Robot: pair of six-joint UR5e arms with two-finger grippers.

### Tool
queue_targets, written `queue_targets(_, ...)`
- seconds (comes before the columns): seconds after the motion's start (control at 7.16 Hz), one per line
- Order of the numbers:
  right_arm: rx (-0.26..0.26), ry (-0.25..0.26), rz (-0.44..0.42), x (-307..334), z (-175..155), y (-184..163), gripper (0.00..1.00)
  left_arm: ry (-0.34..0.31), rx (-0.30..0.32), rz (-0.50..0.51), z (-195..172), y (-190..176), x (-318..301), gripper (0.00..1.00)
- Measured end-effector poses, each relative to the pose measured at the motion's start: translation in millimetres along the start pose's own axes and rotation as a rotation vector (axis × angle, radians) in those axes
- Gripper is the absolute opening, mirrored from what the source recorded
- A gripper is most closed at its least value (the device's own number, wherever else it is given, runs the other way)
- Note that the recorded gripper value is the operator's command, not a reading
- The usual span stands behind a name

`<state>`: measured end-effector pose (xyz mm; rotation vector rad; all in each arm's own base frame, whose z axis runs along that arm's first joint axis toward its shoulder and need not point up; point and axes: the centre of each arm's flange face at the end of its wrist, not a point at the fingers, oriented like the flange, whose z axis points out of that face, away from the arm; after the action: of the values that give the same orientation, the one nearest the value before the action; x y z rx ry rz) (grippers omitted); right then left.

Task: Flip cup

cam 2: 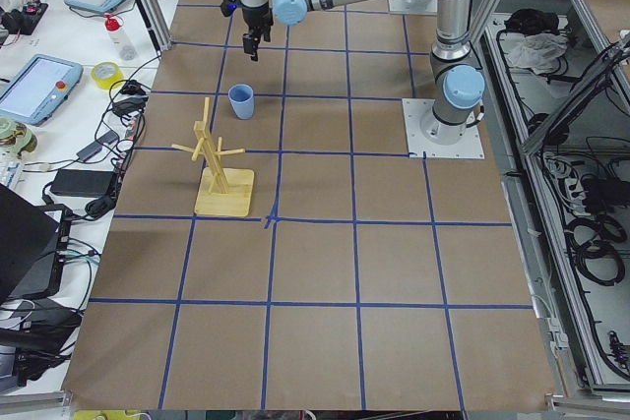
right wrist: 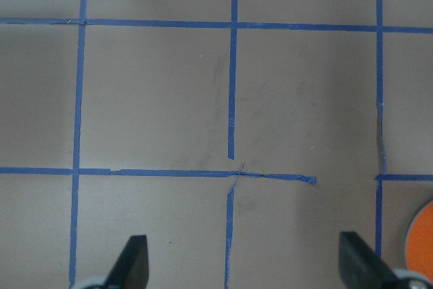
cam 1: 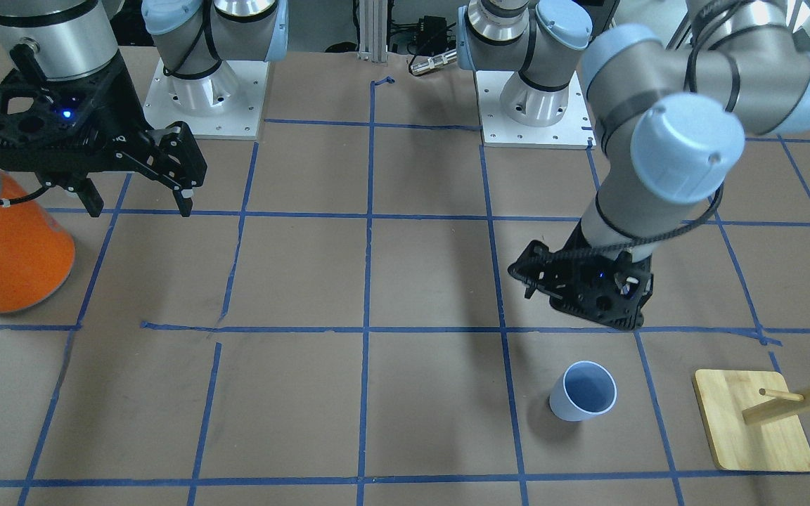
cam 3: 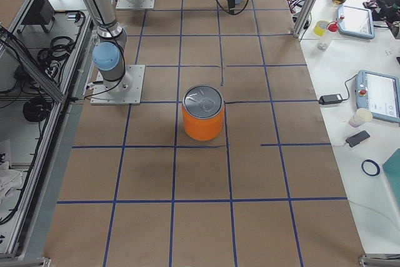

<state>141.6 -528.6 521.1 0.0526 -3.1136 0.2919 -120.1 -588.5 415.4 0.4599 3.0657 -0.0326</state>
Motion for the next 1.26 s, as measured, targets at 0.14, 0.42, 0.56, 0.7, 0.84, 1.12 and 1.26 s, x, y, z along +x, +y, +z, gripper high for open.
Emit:
queue_targets(0.14,0.000,-0.002,0.000,0.0,-0.4,0.3,1.00,-0.039,0.007,-0.091,-39.9,26.8,3.4,1.00)
queue_targets(0.42,-0.002,0.002,0.001,0.9,-0.7,0.7,1.00,-0.062,0.014,-0.276,-95.8,78.0,16.3,1.00)
queue_targets(0.56,-0.003,0.004,0.000,1.2,-1.5,1.4,1.00,-0.064,0.030,-0.304,-110.2,93.5,23.8,1.00)
queue_targets(0.7,-0.004,0.006,0.000,1.4,-2.5,2.2,1.00,-0.066,0.054,-0.313,-117.3,98.9,28.8,1.00)
queue_targets(0.84,-0.004,0.008,0.000,1.2,-3.5,3.0,1.00,-0.069,0.076,-0.318,-114.2,95.4,29.6,1.00)
queue_targets(1.12,-0.005,0.009,-0.001,0.6,-3.6,3.5,1.00,-0.074,0.103,-0.316,-105.2,91.5,29.5,1.00)
queue_targets(1.26,-0.005,0.008,-0.001,0.5,-3.6,3.6,1.00,-0.074,0.109,-0.315,-102.3,90.4,29.6,1.00)
